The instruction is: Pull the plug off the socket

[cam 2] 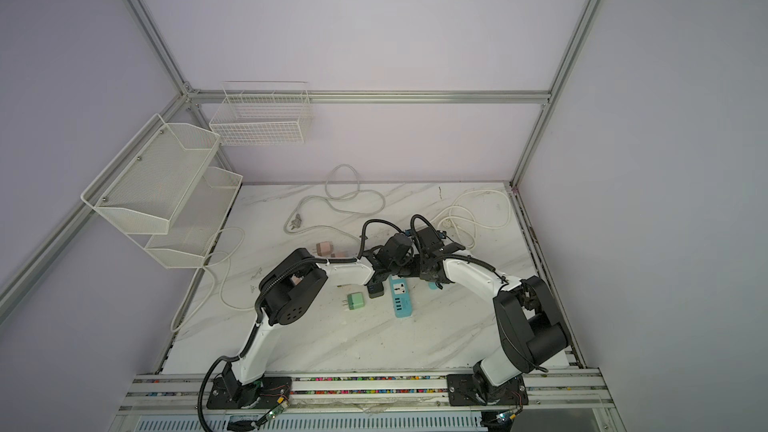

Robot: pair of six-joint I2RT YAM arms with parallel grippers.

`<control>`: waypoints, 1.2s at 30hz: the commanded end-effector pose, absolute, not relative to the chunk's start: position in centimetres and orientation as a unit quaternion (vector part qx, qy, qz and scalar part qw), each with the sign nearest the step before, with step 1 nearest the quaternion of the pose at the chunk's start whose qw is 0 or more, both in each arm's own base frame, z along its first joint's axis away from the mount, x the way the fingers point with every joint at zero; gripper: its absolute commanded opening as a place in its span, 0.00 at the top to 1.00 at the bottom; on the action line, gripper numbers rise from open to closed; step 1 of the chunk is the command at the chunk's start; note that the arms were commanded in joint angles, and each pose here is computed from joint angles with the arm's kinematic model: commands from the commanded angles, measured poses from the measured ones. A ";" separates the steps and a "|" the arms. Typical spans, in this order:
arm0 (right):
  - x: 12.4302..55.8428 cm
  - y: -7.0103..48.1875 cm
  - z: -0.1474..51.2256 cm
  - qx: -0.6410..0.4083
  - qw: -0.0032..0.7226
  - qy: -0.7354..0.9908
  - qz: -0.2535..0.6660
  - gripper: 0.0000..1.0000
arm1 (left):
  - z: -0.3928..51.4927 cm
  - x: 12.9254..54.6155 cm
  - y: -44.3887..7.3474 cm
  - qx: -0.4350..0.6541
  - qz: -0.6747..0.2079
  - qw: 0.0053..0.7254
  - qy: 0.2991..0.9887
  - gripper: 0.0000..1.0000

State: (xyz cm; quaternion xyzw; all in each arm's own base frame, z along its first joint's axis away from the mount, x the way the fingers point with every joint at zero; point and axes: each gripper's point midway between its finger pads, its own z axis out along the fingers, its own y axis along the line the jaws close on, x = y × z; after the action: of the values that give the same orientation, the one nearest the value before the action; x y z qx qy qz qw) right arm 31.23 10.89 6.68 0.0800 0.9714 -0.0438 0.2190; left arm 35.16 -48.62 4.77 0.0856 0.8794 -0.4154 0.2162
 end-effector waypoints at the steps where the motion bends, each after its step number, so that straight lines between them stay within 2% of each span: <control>1: 32.9 11.1 9.0 0.096 0.260 0.960 -0.036 0.94 | -3.4 32.5 -45.3 0.075 -0.342 0.148 0.925 0.68; 10: 32.9 12.6 9.3 0.080 0.263 0.961 0.012 0.95 | -2.2 32.0 -47.0 0.093 -0.385 0.137 0.908 0.68; 19: 31.8 11.4 8.8 0.090 0.255 0.963 -0.007 0.96 | -0.6 32.2 -47.3 0.095 -0.405 0.150 0.897 0.67; 29: 31.5 12.7 8.7 0.090 0.248 0.964 0.043 0.97 | 3.9 33.2 -48.3 0.082 -0.463 0.163 0.867 0.59; 36: 31.8 13.6 10.3 0.101 0.254 0.958 0.089 0.98 | 4.8 33.5 -48.1 0.055 -0.495 0.160 0.852 0.57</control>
State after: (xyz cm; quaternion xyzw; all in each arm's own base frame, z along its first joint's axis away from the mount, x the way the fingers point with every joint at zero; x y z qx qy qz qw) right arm 30.43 11.62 7.94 0.0933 0.9713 0.0232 0.2178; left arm 34.96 -48.74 6.24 0.0633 0.8490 -0.4875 0.1938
